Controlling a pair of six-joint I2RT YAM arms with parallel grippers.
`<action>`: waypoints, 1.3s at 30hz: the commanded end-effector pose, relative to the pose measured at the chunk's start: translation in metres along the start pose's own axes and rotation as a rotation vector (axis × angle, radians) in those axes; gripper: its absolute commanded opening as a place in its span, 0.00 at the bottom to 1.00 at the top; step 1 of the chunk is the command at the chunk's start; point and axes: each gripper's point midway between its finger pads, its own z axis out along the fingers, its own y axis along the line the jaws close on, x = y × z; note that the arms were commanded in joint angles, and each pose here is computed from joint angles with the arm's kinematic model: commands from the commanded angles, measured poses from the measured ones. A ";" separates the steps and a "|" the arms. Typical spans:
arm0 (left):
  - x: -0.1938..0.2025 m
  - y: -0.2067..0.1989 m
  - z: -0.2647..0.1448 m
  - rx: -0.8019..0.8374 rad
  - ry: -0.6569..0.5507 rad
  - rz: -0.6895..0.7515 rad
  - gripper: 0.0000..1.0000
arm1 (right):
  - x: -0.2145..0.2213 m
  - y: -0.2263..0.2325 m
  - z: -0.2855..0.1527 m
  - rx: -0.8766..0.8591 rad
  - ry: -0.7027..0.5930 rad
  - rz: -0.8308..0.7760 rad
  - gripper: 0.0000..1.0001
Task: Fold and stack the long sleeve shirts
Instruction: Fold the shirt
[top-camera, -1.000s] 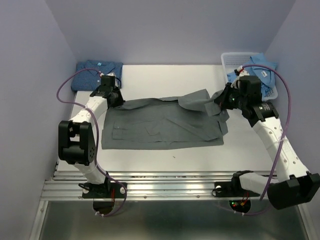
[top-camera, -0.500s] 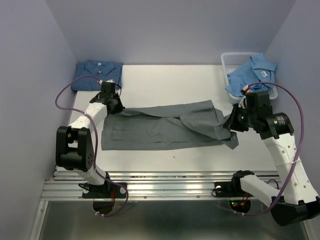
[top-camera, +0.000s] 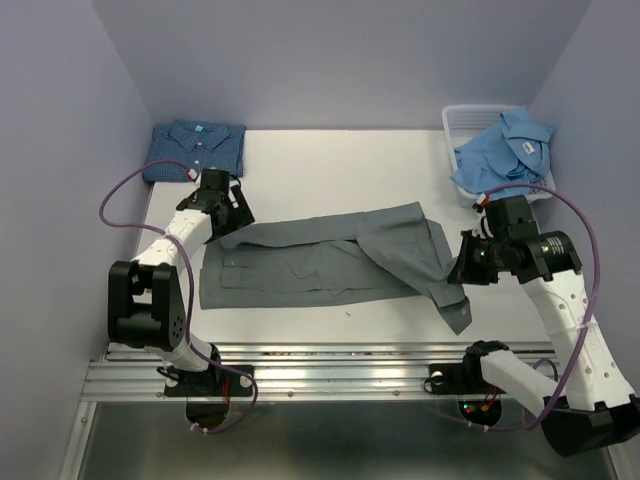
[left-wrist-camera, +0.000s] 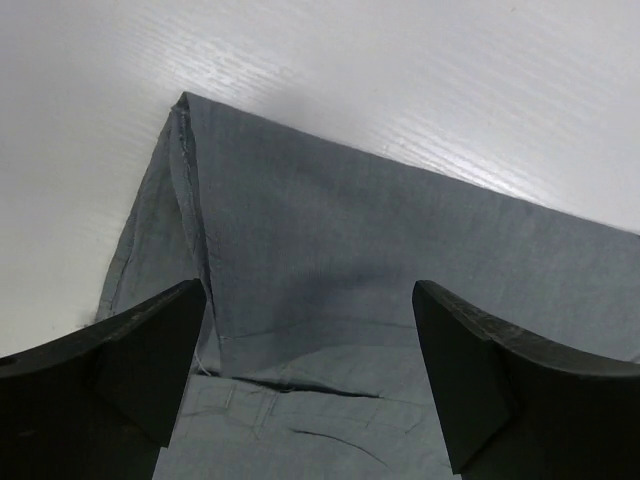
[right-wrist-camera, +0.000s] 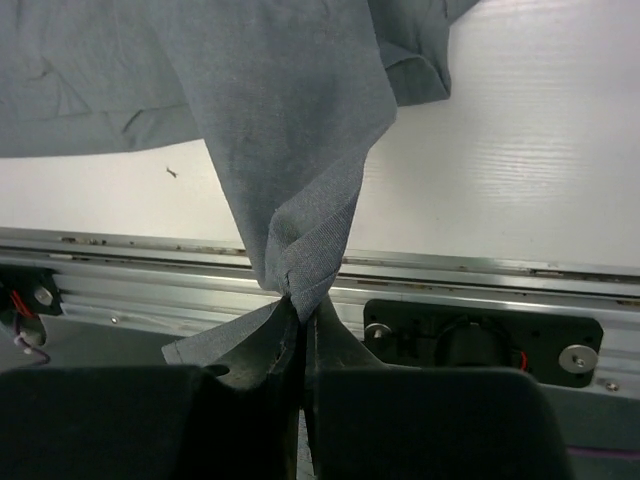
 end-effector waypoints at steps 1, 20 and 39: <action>0.006 0.017 -0.020 -0.064 -0.010 -0.026 0.99 | 0.030 0.001 0.021 -0.060 0.098 -0.027 0.01; 0.015 -0.039 -0.023 0.209 0.026 -0.076 0.99 | 0.067 0.011 0.090 -0.210 0.290 0.010 0.02; 0.007 -0.048 -0.027 0.213 -0.017 -0.045 0.99 | -0.020 0.145 0.082 -0.545 0.130 -0.485 0.01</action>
